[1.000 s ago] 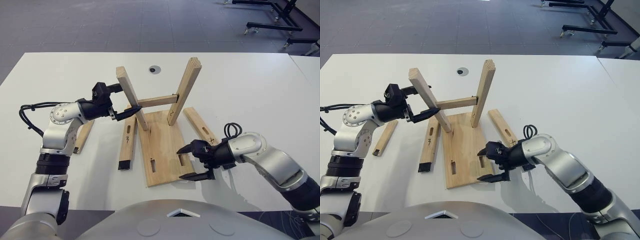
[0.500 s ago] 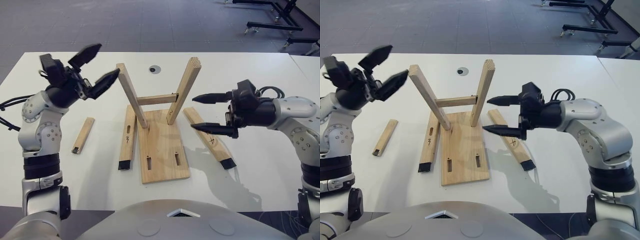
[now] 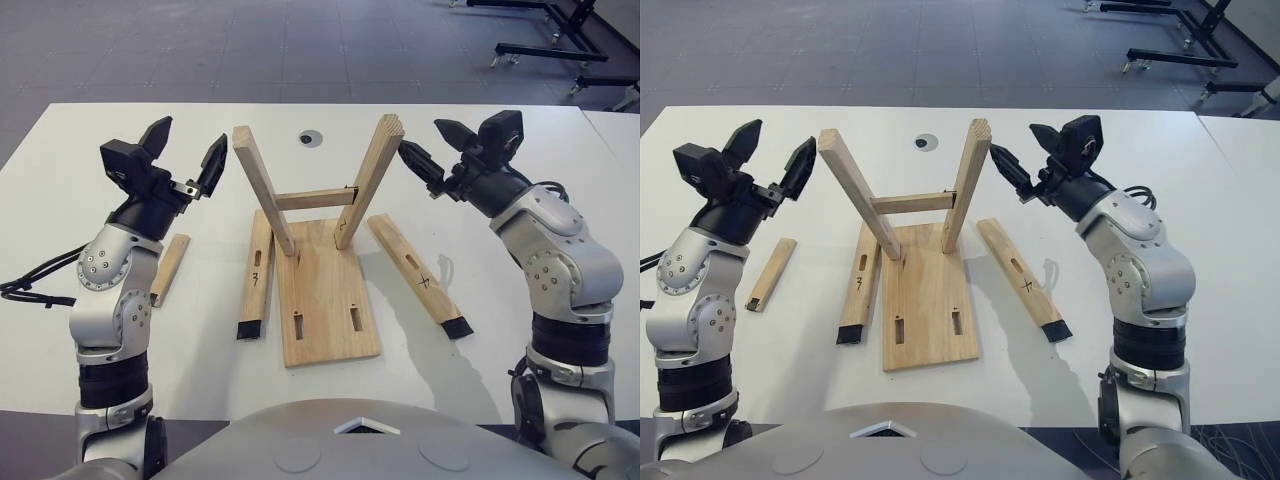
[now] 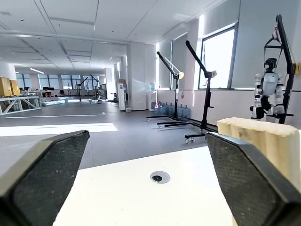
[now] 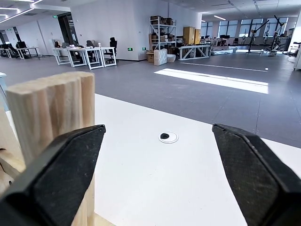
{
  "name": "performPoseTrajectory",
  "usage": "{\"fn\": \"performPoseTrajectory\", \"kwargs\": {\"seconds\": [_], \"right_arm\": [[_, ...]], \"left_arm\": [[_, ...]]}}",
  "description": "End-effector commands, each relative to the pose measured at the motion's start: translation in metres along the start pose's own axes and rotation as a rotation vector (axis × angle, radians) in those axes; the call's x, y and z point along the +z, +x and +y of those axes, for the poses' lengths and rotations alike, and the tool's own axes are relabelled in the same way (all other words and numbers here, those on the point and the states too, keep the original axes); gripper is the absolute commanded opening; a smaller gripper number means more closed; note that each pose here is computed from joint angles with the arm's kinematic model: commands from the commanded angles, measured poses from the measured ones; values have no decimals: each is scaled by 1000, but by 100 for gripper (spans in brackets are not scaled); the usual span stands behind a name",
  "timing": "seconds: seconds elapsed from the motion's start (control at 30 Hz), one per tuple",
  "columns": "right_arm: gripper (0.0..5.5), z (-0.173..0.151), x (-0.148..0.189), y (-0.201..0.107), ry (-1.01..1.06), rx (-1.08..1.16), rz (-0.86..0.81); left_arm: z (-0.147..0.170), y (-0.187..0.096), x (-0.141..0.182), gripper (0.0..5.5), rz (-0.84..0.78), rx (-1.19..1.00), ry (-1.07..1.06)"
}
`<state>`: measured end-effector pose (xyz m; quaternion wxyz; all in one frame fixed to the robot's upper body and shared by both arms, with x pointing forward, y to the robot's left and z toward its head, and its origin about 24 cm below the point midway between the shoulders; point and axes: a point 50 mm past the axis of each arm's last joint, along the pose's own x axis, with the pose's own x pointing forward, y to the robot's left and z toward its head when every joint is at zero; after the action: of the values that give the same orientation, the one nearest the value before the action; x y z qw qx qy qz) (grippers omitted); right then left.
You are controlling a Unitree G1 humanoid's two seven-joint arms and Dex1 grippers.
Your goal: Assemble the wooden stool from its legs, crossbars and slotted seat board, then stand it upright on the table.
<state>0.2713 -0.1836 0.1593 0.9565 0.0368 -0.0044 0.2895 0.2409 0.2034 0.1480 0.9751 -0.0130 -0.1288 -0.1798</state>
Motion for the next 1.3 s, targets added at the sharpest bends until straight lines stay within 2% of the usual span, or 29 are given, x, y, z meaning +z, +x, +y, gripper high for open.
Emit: {"fn": "performPoseTrajectory", "kwargs": {"seconds": [0.03,0.3,0.9,1.1,1.3], "right_arm": [[418,3,5,-3,46,22,-33],[418,6,-1,3,56,43,-17],[418,24,-10,8,12,146,44],[418,37,-18,10,-64,228,104],[418,34,-21,16,-108,219,122]], "left_arm": [[3,-8,5,454,9,45,-3],[-5,-4,-4,454,62,30,-7],[-50,8,-12,454,69,-138,-92],[-60,22,-13,454,58,-191,-65],[-72,27,-15,454,51,-237,-79]]}}
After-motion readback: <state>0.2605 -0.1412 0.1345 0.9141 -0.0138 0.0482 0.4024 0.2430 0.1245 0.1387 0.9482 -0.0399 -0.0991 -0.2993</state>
